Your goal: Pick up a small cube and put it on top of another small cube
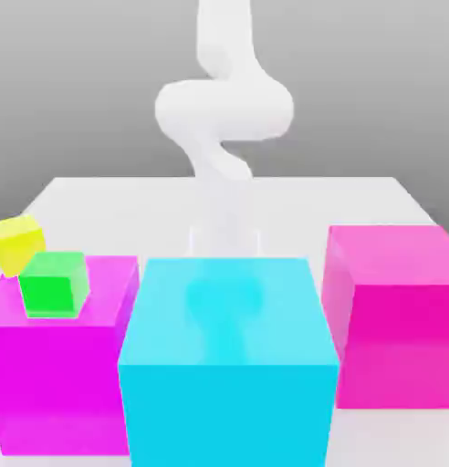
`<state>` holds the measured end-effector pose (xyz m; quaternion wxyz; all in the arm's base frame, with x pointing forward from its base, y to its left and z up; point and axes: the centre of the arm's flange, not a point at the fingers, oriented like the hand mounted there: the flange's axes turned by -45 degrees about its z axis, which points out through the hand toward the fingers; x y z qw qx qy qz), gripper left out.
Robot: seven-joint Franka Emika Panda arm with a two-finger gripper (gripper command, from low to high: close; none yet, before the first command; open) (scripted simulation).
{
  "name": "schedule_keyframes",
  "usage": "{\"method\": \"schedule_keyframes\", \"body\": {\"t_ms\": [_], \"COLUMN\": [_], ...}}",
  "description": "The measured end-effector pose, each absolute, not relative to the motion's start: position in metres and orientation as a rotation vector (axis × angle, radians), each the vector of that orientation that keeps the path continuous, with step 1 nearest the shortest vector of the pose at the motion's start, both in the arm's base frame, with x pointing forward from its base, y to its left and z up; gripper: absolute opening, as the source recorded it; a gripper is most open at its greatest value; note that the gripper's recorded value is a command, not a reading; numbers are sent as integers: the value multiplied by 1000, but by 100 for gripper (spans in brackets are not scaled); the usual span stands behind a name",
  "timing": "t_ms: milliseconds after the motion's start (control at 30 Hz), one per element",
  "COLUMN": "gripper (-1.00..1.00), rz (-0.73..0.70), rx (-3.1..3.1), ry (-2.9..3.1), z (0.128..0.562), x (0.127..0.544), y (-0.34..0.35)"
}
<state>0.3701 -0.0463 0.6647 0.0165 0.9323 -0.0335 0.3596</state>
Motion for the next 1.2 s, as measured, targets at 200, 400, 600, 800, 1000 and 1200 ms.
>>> {"method": "schedule_keyframes", "body": {"t_ms": [200, 400, 600, 800, 1000, 1200], "gripper": [0, 0, 0, 0, 0, -100], "rz": [829, 550, 287, 33, 1, -2], "rx": [2883, 2868, 2965, 3119, 3133, 3134], "ry": [-390, -668, -620, -261, -203, -206], "z": [527, 390, 284, 204, 154, 132], "x": [367, 278, 245, 272, 277, 275], "y": [-198, -307, -293, -207, -195, -194]}}
